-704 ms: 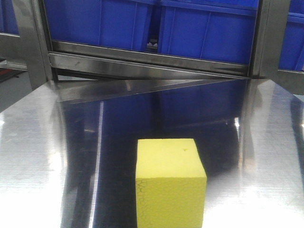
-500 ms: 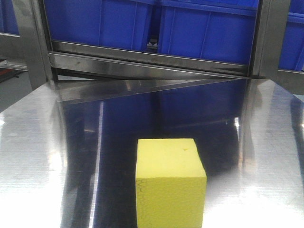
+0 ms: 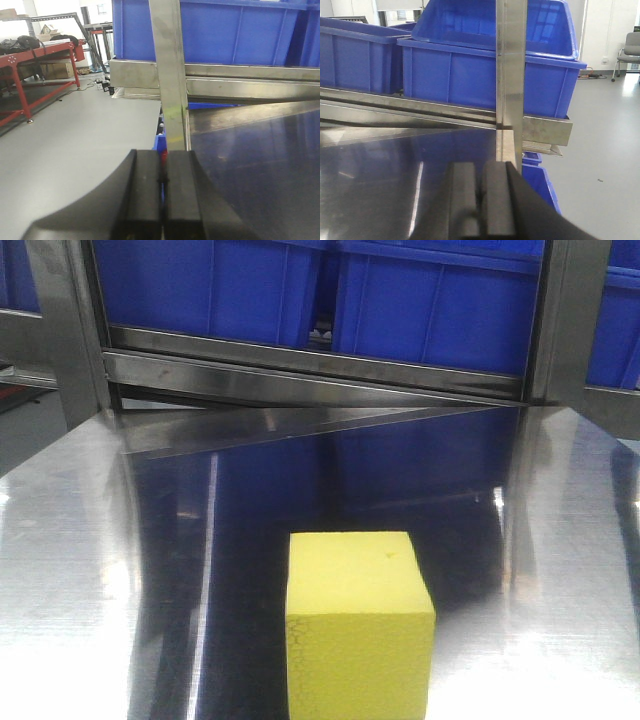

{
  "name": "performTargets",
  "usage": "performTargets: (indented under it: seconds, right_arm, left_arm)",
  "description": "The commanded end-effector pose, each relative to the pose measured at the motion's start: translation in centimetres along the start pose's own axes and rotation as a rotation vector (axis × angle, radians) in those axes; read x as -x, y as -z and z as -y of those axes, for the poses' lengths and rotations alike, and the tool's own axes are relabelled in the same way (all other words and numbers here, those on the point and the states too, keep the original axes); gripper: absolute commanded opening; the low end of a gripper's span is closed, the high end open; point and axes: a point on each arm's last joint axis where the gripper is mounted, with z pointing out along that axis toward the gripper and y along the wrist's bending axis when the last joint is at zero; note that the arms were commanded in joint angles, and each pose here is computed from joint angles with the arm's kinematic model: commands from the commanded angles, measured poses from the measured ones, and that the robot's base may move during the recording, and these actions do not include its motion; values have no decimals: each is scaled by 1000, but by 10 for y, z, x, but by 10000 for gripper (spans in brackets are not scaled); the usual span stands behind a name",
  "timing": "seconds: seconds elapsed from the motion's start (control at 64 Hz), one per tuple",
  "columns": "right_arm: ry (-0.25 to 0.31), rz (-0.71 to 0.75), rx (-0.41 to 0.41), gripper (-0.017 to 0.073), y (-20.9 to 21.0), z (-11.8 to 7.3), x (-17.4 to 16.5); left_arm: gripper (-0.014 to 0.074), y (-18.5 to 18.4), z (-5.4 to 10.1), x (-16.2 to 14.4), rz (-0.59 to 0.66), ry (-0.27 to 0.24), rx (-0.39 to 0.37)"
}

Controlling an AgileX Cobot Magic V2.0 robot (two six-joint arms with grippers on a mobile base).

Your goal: Place yellow foam block on left shelf second layer

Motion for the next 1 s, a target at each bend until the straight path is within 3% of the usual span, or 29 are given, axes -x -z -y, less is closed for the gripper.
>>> performTargets:
  seconds: [0.0,0.141,0.36,0.61,0.985]
  right_arm:
    - [12,131,5,55,3,-1,17]
    - [11,139,7,55,3,-1,24]
    - [30,-37,17,55,8,-4,43]
    - [211,-158,35,55,3,-7,67]
    - [152,-243,84,55,-19,-12,77]
  left_arm:
    - [137,1,1,0,78,11,-15]
    - [137,1,1,0,78,11,-15]
    - [137,1,1,0,78,11,-15]
    - [137,1,1,0,78,11,-15]
    - [137,1,1,0,78,11,-15]
